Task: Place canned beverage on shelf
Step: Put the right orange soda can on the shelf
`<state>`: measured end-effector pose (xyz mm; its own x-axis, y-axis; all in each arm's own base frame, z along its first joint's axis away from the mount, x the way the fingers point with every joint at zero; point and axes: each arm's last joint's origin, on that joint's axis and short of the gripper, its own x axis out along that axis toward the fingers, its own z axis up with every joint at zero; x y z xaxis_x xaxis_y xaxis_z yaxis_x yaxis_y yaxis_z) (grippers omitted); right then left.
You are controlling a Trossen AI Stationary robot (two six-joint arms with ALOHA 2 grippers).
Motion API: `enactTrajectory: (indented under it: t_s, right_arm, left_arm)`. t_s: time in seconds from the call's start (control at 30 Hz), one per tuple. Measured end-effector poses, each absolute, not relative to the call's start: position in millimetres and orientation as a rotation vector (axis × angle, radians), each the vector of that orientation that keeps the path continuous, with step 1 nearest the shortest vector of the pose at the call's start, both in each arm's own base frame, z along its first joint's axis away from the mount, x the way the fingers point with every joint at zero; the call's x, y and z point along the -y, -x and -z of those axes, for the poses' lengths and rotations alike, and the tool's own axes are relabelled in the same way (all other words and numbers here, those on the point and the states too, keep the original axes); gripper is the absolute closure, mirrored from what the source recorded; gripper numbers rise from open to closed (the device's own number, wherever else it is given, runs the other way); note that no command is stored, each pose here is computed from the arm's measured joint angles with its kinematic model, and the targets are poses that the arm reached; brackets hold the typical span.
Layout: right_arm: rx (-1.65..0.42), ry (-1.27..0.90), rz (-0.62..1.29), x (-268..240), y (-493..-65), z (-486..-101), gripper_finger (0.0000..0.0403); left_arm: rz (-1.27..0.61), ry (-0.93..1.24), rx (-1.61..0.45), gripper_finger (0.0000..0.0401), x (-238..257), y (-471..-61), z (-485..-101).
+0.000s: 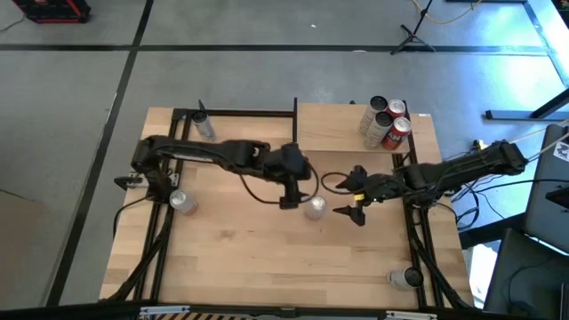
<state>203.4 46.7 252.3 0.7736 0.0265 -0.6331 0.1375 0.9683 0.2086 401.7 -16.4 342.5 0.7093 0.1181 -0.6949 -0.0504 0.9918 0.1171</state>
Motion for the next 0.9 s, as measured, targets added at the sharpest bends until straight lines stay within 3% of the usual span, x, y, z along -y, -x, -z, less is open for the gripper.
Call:
enactTrajectory:
  t_s: [0.23,0.57,0.9]
  right_arm:
    - [-0.690,-0.206,0.047,-50,-218,-243,0.0017]
    - [-0.698,-0.189,0.079,-54,-236,-227,0.0017]
    - [-0.688,-0.168,0.141,-59,-262,-202,0.0017]
  left_arm:
    - [-0.116,-0.077,-0.807,0.0024,9,-366,-352]
    - [-0.204,0.122,-0.744,0.0024,18,-306,-316]
    - [-0.235,0.259,-0.725,0.0024,24,-290,-295]
